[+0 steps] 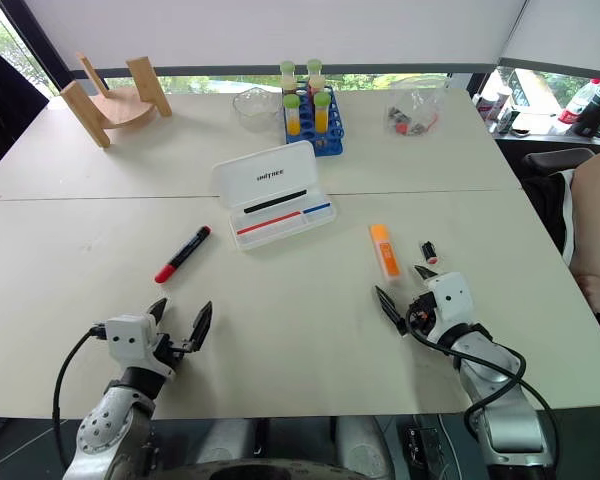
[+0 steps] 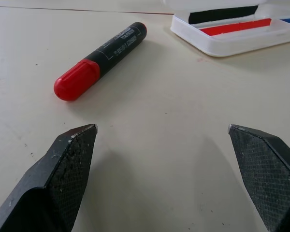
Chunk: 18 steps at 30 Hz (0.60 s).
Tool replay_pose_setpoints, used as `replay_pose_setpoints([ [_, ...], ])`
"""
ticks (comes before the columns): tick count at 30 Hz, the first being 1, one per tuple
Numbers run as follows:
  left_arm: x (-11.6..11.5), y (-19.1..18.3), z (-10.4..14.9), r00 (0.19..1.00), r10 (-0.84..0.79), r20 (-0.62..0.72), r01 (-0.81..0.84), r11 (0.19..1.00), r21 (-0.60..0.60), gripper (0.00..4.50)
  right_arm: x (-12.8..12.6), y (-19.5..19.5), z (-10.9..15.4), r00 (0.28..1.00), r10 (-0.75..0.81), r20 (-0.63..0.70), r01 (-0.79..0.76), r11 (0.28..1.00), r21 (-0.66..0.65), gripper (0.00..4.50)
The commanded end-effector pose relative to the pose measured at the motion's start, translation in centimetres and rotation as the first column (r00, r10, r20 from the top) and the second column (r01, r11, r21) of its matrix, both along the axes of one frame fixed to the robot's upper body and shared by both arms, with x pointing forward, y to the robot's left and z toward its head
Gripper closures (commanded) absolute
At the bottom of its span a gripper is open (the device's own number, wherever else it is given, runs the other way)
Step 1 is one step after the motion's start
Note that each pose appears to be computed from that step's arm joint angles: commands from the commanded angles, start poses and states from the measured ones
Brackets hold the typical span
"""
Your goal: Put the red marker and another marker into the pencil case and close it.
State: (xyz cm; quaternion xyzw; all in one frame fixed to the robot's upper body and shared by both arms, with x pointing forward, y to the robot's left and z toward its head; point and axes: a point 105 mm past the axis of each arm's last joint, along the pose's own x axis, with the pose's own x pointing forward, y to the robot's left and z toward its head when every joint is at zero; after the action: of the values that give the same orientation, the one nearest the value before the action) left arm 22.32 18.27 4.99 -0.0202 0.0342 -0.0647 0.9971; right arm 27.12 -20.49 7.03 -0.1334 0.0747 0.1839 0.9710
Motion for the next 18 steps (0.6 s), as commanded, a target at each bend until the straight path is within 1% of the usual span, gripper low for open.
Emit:
replay_pose_setpoints([
  [1,0.7,0.6,2.6,0.994,-0.062,0.089,0.058,0.997,0.044,0.04,0.3,-0.2,1.7,0.999,0.038,0.027,-0.038,0.999,-0.001,0.00],
  [2,0.9,0.6,3.1,0.991,-0.083,0.103,0.077,0.995,0.060,0.04,0.3,-0.1,2.0,0.998,0.054,0.025,-0.054,0.999,-0.003,0.00],
  [5,2.1,0.7,5.6,0.968,-0.192,0.159,0.179,0.979,0.094,0.04,-0.3,0.8,3.3,0.985,0.173,-0.002,-0.173,0.985,-0.026,0.00],
  [6,2.7,0.5,6.6,0.951,-0.262,0.162,0.248,0.963,0.104,0.04,-0.7,0.9,4.2,0.977,0.213,-0.016,-0.213,0.977,-0.016,0.00],
  [7,3.1,0.1,7.1,0.929,-0.340,0.144,0.325,0.939,0.116,0.04,-1.0,1.2,5.1,0.967,0.254,-0.027,-0.254,0.967,-0.014,0.00],
  [9,3.6,-0.3,7.8,0.889,-0.443,0.118,0.426,0.894,0.142,0.04,-1.4,1.6,6.3,0.951,0.306,-0.041,-0.307,0.952,-0.014,0.00],
  [10,4.4,-0.9,8.2,0.837,-0.541,0.082,0.523,0.835,0.173,0.04,-1.7,1.9,7.5,0.936,0.350,-0.044,-0.350,0.937,-0.011,0.00],
  [11,4.9,-1.0,8.5,0.797,-0.601,0.053,0.583,0.790,0.192,0.04,-1.9,2.4,8.3,0.924,0.380,-0.048,-0.381,0.925,-0.007,0.00],
  [12,6.0,-1.3,9.1,0.761,-0.648,0.040,0.627,0.750,0.210,0.04,-2.0,2.6,9.2,0.909,0.413,-0.052,-0.414,0.910,-0.013,0.00],
  [13,6.9,-1.8,9.4,0.711,-0.703,0.018,0.687,0.699,0.198,0.04,-2.1,2.8,10.0,0.899,0.434,-0.050,-0.436,0.900,-0.017,0.00],
  [16,8.8,-3.1,9.8,0.579,-0.814,-0.036,0.800,0.559,0.217,0.04,-2.0,3.6,11.3,0.878,0.475,-0.054,-0.478,0.877,-0.053,0.00],
  [18,10.2,-3.9,9.7,0.533,-0.844,-0.062,0.831,0.508,0.224,0.04,-1.6,3.9,11.7,0.878,0.476,-0.045,-0.478,0.876,-0.071,0.00],
])
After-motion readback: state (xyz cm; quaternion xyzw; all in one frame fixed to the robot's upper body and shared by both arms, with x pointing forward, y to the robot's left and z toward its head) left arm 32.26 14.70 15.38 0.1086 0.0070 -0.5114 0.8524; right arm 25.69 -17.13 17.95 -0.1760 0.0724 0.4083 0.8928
